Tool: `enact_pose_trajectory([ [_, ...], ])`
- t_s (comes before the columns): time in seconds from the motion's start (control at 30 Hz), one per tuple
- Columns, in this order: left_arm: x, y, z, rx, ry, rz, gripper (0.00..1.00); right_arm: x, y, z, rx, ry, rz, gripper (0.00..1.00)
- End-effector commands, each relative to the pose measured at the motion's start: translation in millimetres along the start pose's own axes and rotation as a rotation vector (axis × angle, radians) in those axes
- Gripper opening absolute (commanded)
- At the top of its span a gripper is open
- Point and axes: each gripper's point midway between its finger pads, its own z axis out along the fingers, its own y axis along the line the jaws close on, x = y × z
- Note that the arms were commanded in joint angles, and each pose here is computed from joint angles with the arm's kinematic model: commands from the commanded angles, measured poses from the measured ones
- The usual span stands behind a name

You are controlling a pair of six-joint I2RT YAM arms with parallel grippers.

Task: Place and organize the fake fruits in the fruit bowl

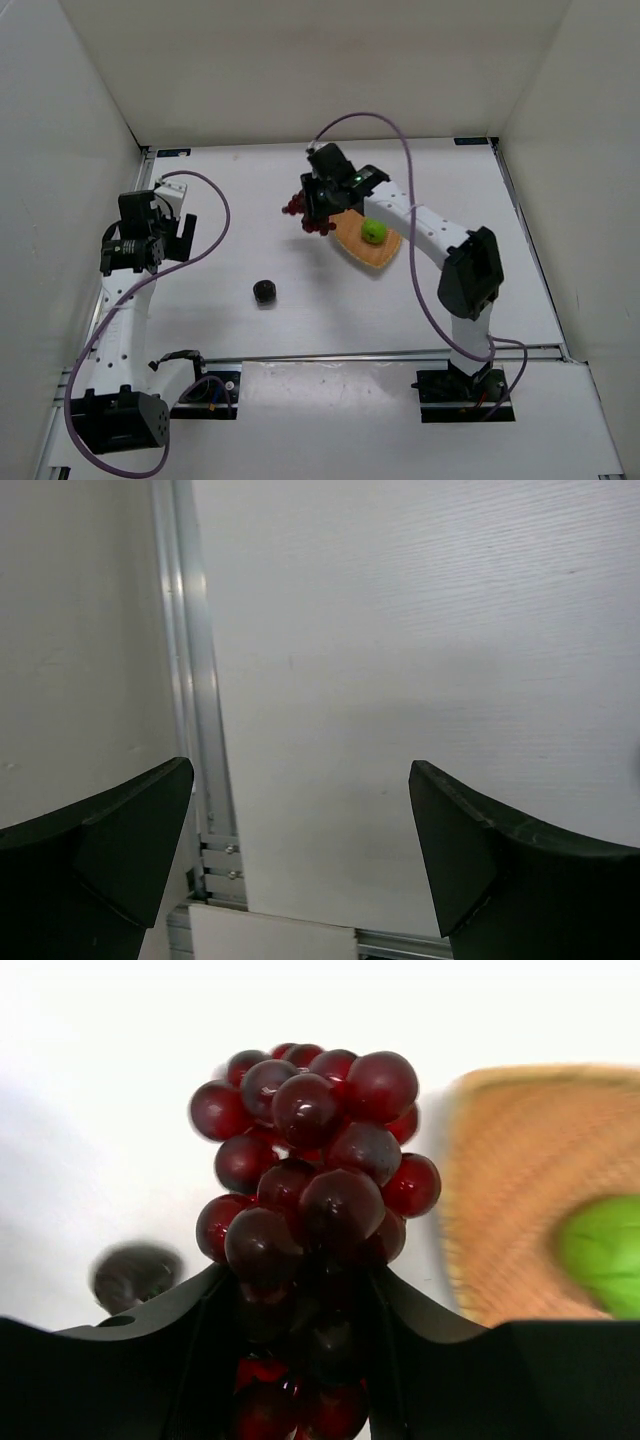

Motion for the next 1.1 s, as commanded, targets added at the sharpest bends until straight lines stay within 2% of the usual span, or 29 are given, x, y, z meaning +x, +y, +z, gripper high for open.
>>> enact_pose_trajectory([
  [0.0,-14,29,-11,-0.142,-0.030,0.055,1.00,-38,-28,-25,0.093,-0.133,0.119,0.34],
  [0.1,-19,27,-9,-0.152,-0.039,0.038,1.00,-36,-64,-21,0.188,-0.102,0.173,0.33],
  [0.37,-10,16,4,-0.116,-0.004,-0.015,1.00,-13,-89,13,0.276,-0.014,0.245,0.33],
  [0.5,-18,11,5,-0.078,-0.025,-0.025,1.00,3,-103,34,0.320,0.046,0.237,0.53],
  [0.57,-23,7,4,-0.045,-0.047,-0.013,1.00,-1,-112,31,0.374,0.033,0.231,0.70],
  [0.63,-30,-2,0,0.016,-0.071,0.003,1.00,6,-124,31,0.420,0.058,0.229,0.75],
  [0.77,-40,-6,-7,0.046,-0.097,0.009,1.00,11,-125,21,0.421,0.061,0.228,0.77],
  [0.87,-43,-6,-9,0.055,-0.100,0.009,1.00,16,-125,9,0.424,0.061,0.247,1.00],
  [0.9,-43,-6,-9,0.055,-0.100,0.009,1.00,6,-120,-5,0.400,0.027,0.255,1.00],
  [1.0,-49,-4,-14,0.050,-0.115,-0.003,1.00,-21,-82,-31,0.302,-0.106,0.126,1.00],
  [1.03,-55,-4,-17,0.058,-0.133,-0.003,1.00,-23,-72,-35,0.279,-0.121,0.023,1.00],
  [1.07,-59,-6,-19,0.073,-0.147,-0.026,1.00,-27,-39,-38,0.190,-0.149,-0.053,1.00],
])
